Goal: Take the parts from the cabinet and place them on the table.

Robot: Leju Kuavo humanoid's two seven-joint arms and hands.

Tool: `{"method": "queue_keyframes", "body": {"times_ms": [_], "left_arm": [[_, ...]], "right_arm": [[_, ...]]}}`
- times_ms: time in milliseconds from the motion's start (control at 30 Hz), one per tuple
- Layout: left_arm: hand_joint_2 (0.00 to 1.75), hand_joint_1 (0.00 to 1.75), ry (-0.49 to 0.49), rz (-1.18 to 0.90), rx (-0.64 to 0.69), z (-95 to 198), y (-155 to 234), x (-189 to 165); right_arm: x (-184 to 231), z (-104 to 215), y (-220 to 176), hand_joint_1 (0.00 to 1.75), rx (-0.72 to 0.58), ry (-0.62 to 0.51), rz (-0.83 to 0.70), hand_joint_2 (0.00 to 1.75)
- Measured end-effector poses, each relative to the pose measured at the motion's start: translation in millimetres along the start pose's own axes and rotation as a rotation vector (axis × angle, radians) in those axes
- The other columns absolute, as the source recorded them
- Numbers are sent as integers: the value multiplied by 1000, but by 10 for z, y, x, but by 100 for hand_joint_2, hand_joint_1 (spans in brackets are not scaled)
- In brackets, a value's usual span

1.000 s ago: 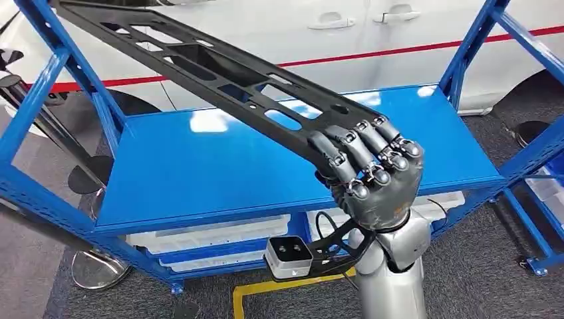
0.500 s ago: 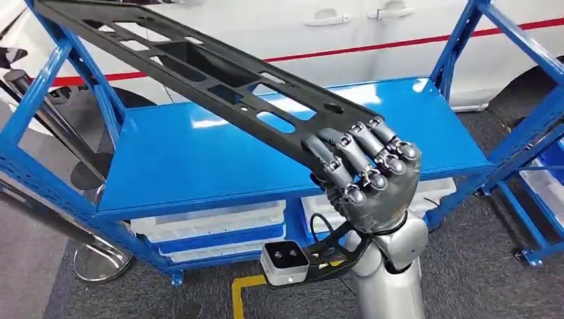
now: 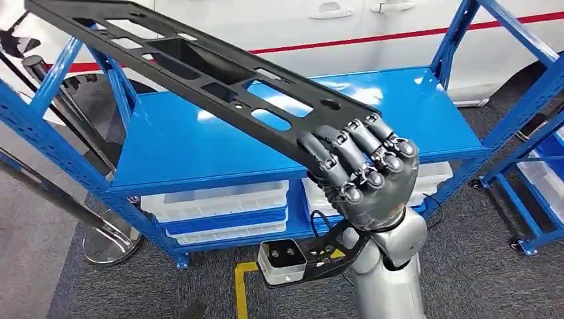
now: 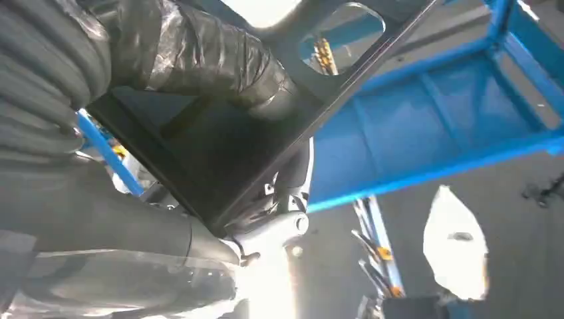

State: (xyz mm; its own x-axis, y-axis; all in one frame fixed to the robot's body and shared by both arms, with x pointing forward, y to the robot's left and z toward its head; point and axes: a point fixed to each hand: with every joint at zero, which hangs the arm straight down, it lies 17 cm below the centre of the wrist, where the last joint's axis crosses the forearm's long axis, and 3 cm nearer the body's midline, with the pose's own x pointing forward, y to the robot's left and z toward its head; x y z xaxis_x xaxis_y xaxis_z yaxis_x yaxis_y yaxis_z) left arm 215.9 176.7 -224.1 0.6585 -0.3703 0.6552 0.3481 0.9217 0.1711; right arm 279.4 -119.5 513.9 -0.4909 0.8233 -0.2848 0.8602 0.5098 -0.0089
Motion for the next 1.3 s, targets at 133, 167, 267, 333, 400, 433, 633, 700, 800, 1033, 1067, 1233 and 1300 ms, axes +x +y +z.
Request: {"method": "queue_keyframes", "body": {"times_ms": [133,167,267,333,400,433,633,700,800,1033,1067,1233,1300], "left_arm": [[175,0,-6,1,1,-13,1,37],[175,0,-5,1,1,-12,0,34],[175,0,-5,0,1,-13,6,33],[175,0,-5,-1,1,-14,7,35],[175,0,-4,-3,2,-13,11,28],[175,0,-4,-3,2,-14,13,30],[175,0,-4,-9,3,-16,33,24],[175,0,-4,-10,0,-14,26,21],[175,0,-5,-14,-4,-15,21,27],[175,0,-10,-21,-3,-29,43,51],[175,0,-12,-22,-2,-34,50,60],[175,0,-9,-23,-4,-30,43,52],[175,0,-9,-24,-6,-30,40,52]], "right_arm": [[-5,-26,-2,175,-7,-9,2,175],[-5,-20,4,175,-4,-10,1,175],[-4,-7,21,175,1,-12,0,175],[-1,-20,19,175,-2,-15,0,175],[5,-28,20,175,-4,-17,-2,175],[6,-30,20,175,-4,-17,-1,175],[31,-49,26,175,-6,-26,-2,175],[35,-48,29,175,-4,-28,0,175],[42,-47,34,175,-1,-33,4,175],[43,-54,30,175,-2,-36,7,175],[43,-55,29,175,-2,-37,7,175],[44,-44,34,175,1,-41,9,175],[47,-43,36,175,3,-44,11,175]]}}
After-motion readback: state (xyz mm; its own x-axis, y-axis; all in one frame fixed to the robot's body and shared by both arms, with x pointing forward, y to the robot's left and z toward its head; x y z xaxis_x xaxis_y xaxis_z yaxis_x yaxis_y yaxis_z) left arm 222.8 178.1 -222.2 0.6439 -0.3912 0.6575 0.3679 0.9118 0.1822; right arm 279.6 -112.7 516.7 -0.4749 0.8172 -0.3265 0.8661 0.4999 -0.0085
